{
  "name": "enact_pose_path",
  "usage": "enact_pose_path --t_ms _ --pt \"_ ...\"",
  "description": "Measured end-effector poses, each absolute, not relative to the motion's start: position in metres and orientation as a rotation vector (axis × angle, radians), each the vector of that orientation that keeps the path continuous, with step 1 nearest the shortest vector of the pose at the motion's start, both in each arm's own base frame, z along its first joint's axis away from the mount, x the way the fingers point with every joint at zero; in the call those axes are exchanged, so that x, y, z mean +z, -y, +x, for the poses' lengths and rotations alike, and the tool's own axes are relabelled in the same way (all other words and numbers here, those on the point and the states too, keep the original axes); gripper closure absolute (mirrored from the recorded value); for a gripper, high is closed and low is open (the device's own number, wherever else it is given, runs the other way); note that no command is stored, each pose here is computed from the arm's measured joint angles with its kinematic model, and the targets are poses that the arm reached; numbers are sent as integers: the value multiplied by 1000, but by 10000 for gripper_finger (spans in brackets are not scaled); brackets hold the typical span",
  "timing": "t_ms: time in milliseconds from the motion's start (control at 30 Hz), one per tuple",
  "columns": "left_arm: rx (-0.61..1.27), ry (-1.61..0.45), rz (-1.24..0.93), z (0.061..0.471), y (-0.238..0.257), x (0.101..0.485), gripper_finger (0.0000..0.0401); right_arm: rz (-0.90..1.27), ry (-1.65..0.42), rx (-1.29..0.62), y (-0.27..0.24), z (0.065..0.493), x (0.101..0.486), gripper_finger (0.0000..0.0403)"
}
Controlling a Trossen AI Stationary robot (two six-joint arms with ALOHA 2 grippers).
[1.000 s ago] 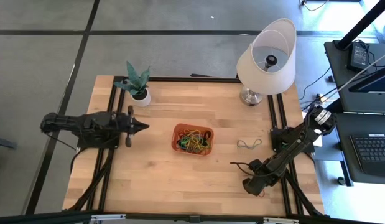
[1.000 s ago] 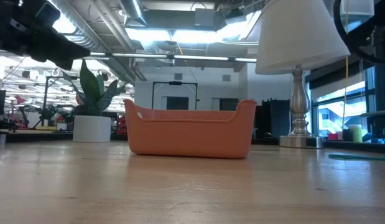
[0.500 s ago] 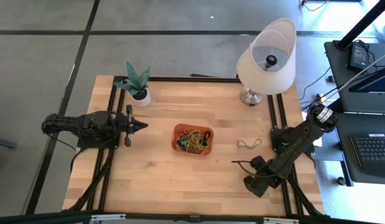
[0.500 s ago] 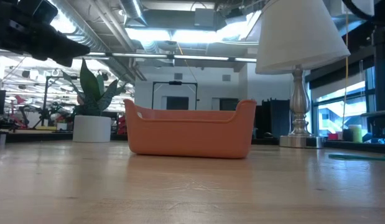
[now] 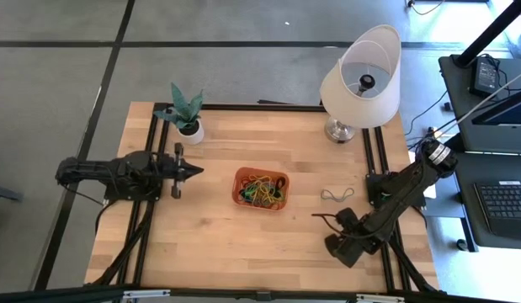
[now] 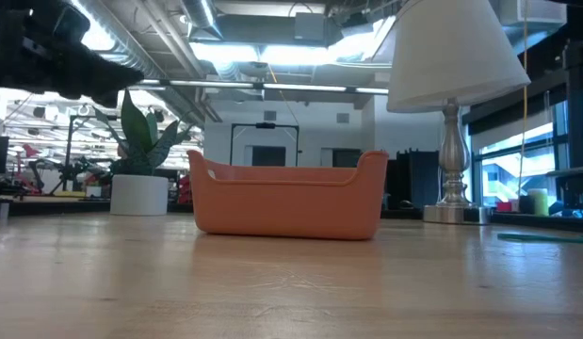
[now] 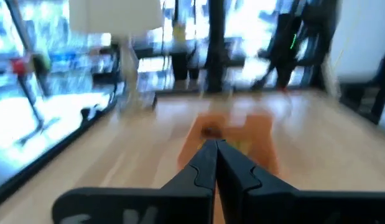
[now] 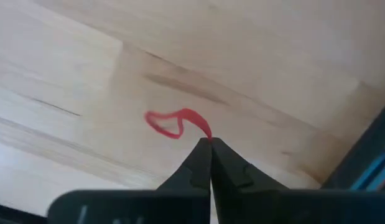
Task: Pick and place rubber bands into bin
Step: Put the red rubber band into the orange bin
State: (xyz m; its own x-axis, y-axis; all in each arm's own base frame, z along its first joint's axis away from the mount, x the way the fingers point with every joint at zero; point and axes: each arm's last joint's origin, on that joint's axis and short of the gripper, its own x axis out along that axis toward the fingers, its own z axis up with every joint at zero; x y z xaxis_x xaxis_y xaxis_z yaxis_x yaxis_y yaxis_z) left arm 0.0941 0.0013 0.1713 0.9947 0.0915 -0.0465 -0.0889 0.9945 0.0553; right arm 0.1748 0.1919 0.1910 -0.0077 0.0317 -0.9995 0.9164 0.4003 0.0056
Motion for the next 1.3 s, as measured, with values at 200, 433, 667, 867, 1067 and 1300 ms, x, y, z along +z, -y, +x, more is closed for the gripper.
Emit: enact_pose_path --t_ms 200,433,667,867,1067,1300 --pt "68 46 91 97 -2 170 399 946 -1351 -857 -192 185 202 401" --pt "75 23 69 97 -4 168 399 891 -1184 -787 -185 210 234 402" --pt "99 23 23 97 -4 168 399 745 -1003 -711 -156 246 287 402" --pt "99 23 21 97 -4 168 399 674 -886 -621 -117 281 319 403" --pt "100 23 20 97 -4 168 399 579 -761 -511 -88 320 321 403" --pt "101 24 21 97 -4 168 399 563 -854 -478 -71 363 283 403"
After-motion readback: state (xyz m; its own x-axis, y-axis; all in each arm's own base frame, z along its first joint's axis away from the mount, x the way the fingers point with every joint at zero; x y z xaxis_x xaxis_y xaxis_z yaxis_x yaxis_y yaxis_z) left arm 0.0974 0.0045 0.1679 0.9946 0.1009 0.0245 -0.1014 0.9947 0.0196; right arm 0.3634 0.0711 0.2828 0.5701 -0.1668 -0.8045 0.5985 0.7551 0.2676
